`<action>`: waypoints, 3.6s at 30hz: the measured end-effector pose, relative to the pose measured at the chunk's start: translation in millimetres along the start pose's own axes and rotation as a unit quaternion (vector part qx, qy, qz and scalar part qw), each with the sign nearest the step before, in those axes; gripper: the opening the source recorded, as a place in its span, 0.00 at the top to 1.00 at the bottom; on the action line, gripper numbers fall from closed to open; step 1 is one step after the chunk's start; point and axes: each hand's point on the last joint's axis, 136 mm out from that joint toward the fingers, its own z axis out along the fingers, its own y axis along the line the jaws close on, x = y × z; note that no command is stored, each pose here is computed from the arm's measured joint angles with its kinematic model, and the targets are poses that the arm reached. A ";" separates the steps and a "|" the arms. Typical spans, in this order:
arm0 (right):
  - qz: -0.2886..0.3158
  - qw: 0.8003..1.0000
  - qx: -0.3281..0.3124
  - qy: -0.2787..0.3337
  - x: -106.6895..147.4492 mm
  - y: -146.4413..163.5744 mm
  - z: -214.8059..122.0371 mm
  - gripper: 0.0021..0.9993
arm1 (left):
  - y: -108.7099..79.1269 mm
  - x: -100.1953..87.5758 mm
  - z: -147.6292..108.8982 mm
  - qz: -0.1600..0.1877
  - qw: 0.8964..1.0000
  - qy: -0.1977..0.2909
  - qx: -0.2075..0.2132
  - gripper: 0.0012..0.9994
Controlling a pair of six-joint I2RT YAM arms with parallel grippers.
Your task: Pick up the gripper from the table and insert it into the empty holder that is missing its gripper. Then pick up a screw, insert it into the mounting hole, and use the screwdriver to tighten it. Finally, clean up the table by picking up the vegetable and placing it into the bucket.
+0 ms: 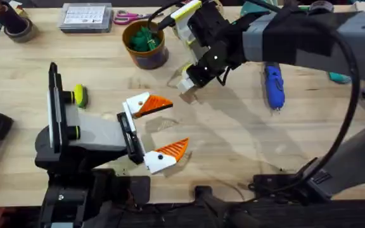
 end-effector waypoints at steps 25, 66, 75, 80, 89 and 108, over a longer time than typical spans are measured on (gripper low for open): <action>0.004 1.000 0.001 -0.009 -4.8 2.0 0.8 0.54 | 0.0 0.0 0.0 0.000 1.000 0.000 0.000 0.01; 0.006 1.000 0.001 -0.014 -7.3 1.8 0.7 1.00 | 0.0 0.0 0.0 0.000 1.000 0.000 0.000 0.01; 0.006 1.000 0.001 -0.015 -11.2 1.7 -3.5 1.00 | 0.0 0.0 0.0 0.000 1.000 0.000 0.000 0.01; 0.006 1.000 0.001 -0.017 -26.0 1.3 -21.2 1.00 | 0.0 0.0 0.0 0.000 1.000 0.000 0.000 0.01; 0.004 0.999 0.003 -0.049 -66.6 1.5 -101.8 1.00 | 0.0 0.0 0.0 0.000 1.000 0.000 0.000 0.01; -0.024 0.995 0.009 -0.101 -94.9 3.9 -228.0 1.00 | 0.0 0.0 0.0 0.000 1.000 0.000 0.000 0.01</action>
